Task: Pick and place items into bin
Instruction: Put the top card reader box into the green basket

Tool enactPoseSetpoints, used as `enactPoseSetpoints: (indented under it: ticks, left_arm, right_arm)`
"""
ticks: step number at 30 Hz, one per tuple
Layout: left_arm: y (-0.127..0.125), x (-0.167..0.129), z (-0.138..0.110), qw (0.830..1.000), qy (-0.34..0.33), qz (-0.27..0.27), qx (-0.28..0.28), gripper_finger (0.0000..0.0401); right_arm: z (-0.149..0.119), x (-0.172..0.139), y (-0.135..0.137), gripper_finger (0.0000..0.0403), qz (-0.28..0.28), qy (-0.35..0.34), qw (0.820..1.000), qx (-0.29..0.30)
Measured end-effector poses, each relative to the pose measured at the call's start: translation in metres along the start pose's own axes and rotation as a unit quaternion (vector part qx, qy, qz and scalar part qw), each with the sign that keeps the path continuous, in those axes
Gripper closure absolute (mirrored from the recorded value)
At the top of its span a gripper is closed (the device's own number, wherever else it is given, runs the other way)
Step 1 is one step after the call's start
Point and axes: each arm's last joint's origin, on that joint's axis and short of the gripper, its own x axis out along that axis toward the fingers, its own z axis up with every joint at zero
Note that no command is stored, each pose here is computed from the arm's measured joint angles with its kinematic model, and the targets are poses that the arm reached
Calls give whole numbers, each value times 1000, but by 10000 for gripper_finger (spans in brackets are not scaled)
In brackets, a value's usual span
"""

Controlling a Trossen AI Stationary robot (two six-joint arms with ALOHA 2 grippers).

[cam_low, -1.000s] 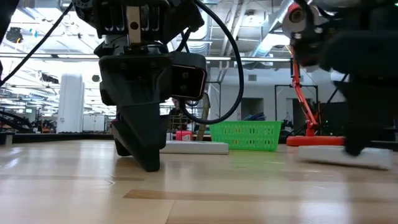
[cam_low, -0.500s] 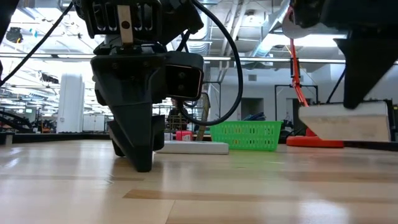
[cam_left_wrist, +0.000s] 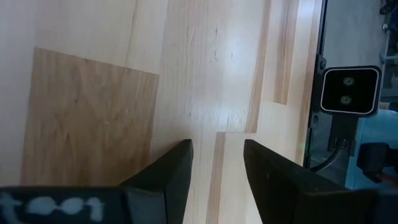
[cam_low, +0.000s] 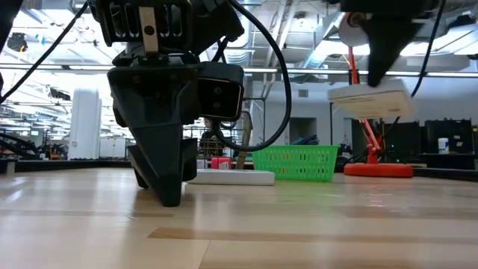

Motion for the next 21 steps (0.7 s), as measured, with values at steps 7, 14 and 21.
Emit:
enactPoseSetpoints:
  ticks: [7, 14, 21]
  left_arm:
    - [0, 0, -1, 1000, 5, 2, -2, 258]
    - [-1, 1, -2, 1000, 6, 2, -1, 258]
    - [-1, 1, -2, 1000, 6, 3, -4, 258]
  right_arm:
    - [40, 14, -15, 403, 7, 5, 999, -43]
    - [81, 34, -35, 403, 22, 10, 997, -67]
    - [113, 42, -44, 403, 99, -1, 993, -71]
